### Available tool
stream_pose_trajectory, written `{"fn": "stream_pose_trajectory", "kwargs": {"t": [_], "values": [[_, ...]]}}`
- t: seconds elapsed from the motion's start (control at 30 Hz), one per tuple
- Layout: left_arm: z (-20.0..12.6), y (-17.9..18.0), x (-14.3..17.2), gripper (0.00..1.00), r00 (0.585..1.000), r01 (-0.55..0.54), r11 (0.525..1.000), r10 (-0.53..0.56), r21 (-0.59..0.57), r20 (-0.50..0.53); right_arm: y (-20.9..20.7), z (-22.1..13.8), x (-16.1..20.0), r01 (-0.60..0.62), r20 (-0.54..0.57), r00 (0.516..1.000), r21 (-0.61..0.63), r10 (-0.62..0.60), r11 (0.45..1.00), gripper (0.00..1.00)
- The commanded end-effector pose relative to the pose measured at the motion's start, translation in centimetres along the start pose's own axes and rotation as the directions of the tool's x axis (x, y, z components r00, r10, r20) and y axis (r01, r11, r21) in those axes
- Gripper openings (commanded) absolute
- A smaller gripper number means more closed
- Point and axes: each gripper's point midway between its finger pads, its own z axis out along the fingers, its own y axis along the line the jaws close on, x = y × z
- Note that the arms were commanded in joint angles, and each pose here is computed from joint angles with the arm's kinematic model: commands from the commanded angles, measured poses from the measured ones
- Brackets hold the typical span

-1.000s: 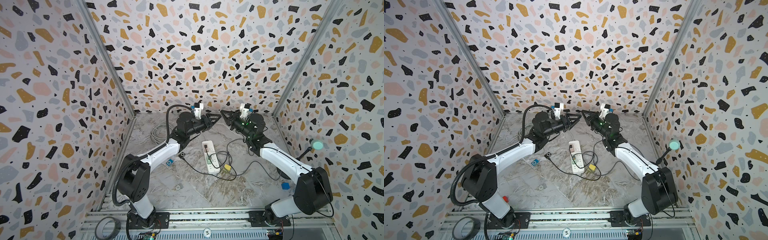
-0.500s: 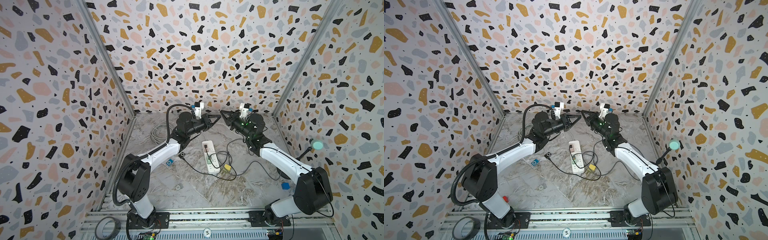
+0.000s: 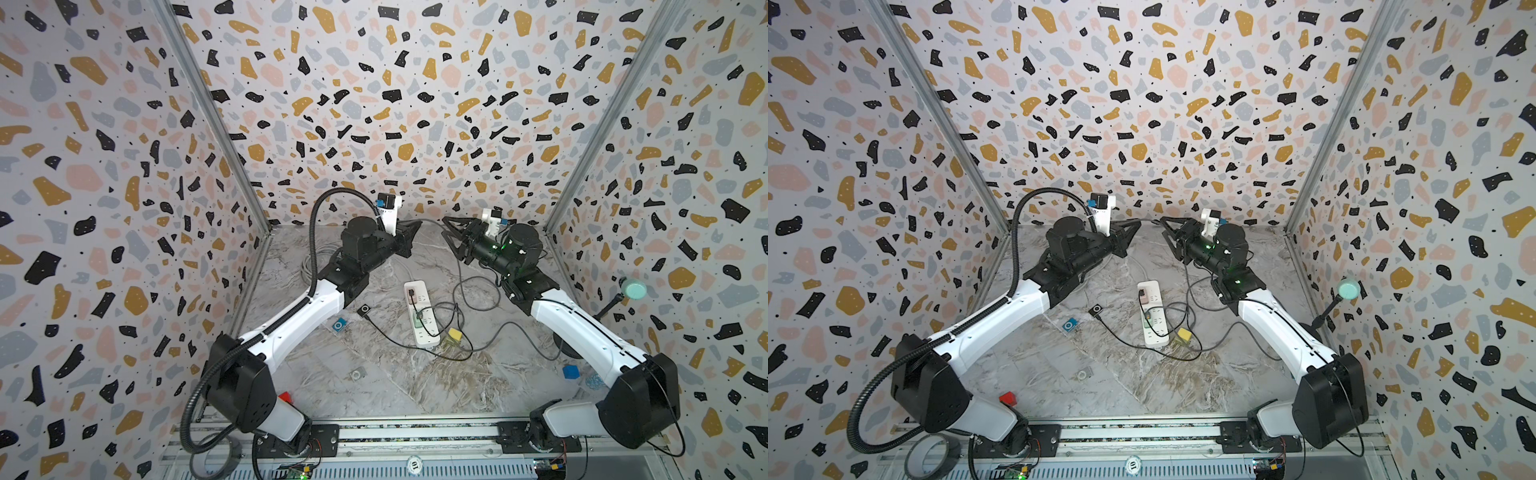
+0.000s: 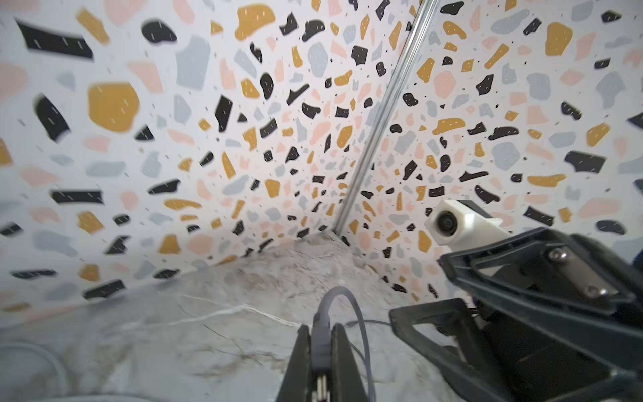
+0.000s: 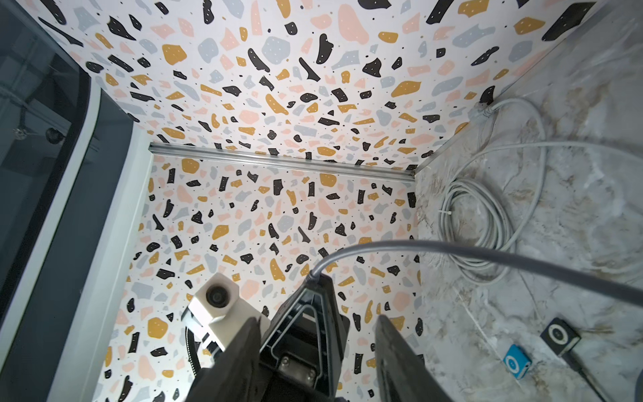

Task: Charge mp3
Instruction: Pick up the charging cable from the center of the board.

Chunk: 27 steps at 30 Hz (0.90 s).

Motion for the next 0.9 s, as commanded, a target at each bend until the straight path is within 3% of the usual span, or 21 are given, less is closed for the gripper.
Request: {"fn": "stream_pose_trajectory", "kwargs": {"t": [0.0, 0.43, 0.6, 0.67, 0.8, 0.87], "values": [[0.0, -1.4, 0.3, 0.00, 0.963, -0.267, 0.964, 0.267, -0.003, 0.021, 0.4, -0.5, 1.1, -0.055, -0.033, 0.998, 0.004, 0.056, 0.998, 0.55], [-1.1, -5.1, 1.1, 0.00, 0.916, -0.399, 0.911, 0.392, 0.101, 0.082, -0.8, 0.8, 2.4, -0.095, -0.066, 0.993, 0.015, 0.096, 0.995, 0.55], [-1.7, -6.0, 2.0, 0.00, 0.903, -0.428, 0.895, 0.419, 0.124, 0.089, -1.0, 1.1, 1.7, -0.088, -0.042, 0.995, 0.015, 0.089, 0.996, 0.50], [-2.1, -6.4, 2.2, 0.00, 0.889, -0.456, 0.881, 0.445, 0.127, 0.105, -1.3, 1.3, 1.8, -0.090, -0.052, 0.994, 0.027, 0.092, 0.996, 0.42], [-2.3, -6.1, 2.7, 0.00, 0.876, -0.480, 0.872, 0.471, 0.099, 0.102, -2.1, 0.9, 1.8, -0.102, -0.031, 0.994, 0.061, 0.104, 0.993, 0.04], [-2.2, -6.1, 2.9, 0.00, 0.871, -0.489, 0.866, 0.481, 0.101, 0.096, -2.1, 0.4, 1.4, -0.094, -0.004, 0.996, 0.073, 0.094, 0.993, 0.00]]}}
